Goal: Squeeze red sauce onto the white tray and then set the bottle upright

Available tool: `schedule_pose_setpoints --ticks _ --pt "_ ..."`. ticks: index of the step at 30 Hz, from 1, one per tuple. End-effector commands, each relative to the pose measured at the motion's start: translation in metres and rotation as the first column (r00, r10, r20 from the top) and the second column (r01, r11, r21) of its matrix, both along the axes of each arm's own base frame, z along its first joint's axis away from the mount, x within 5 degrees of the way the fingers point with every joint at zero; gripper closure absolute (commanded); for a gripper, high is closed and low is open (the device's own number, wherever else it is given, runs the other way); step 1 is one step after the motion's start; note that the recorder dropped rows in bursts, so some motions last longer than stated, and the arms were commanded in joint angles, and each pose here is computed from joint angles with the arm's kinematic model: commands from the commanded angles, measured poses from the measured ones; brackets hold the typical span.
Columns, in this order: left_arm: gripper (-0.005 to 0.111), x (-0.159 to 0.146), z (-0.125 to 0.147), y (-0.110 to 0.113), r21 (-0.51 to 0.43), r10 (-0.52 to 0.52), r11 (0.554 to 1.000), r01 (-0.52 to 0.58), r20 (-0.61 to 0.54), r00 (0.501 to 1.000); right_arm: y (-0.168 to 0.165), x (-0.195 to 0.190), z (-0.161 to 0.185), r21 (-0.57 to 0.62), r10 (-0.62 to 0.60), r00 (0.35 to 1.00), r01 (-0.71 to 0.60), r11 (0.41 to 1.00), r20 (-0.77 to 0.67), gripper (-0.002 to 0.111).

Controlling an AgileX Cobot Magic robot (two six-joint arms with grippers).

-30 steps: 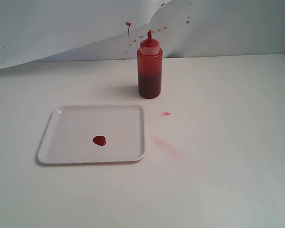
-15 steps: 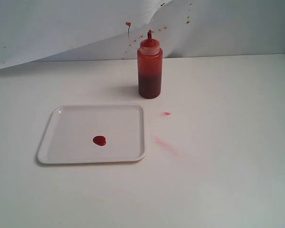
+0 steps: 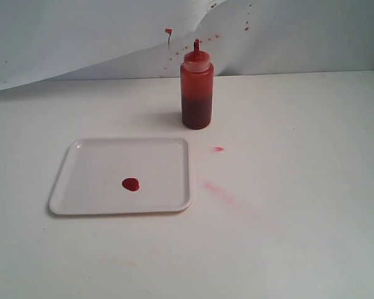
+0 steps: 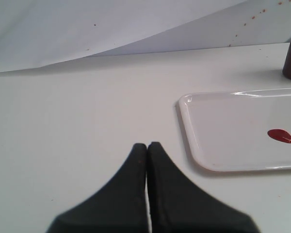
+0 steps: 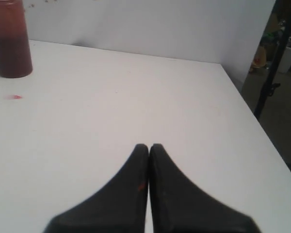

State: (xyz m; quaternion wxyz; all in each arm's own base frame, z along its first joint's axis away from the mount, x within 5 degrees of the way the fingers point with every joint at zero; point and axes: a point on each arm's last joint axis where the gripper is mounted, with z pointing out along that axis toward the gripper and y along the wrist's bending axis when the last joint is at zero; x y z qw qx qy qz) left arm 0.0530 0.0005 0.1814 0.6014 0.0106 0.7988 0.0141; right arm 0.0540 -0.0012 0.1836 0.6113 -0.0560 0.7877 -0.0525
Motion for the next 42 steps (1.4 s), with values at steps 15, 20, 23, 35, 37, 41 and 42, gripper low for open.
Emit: schedule_pose_setpoints --ticks 15,20,23,35,37,41,42 --pt "0.107 0.0002 -0.0002 -0.0002 -0.010 0.001 1.000 -0.001 0.012 1.000 0.0008 -0.0003 -0.0005 0.002 0.014 1.000 -0.014 1.000 0.004 0.108" --pt "0.107 0.0002 -0.0002 -0.0002 -0.010 0.001 1.000 -0.001 0.012 1.000 0.0008 -0.0003 -0.0005 0.002 0.014 1.000 -0.014 1.000 0.004 0.108" --pt "0.107 0.0002 -0.0002 -0.0002 -0.010 0.001 1.000 -0.001 0.012 1.000 0.0013 -0.0003 -0.0005 0.049 0.007 1.000 -0.008 0.999 0.004 0.108" --pt "0.107 0.0002 -0.0002 -0.0002 -0.013 0.002 1.000 -0.002 0.012 1.000 0.0014 -0.0003 -0.0005 0.113 -0.008 1.000 0.008 0.994 0.004 0.108" --pt "0.107 0.0002 -0.0002 -0.0002 -0.013 0.002 1.000 -0.002 0.012 1.000 0.0014 -0.0003 -0.0005 0.113 -0.008 1.000 0.008 0.994 0.004 0.108" --pt "0.107 0.0002 -0.0002 -0.0002 -0.010 0.001 1.000 -0.001 0.012 1.000 0.0014 -0.0003 -0.0005 0.113 -0.008 1.000 0.008 0.994 0.004 0.108" --pt "0.107 0.0002 -0.0002 -0.0002 -0.010 0.001 1.000 -0.001 0.012 1.000 0.0014 -0.0003 -0.0005 0.113 -0.008 1.000 0.008 0.994 0.004 0.108"
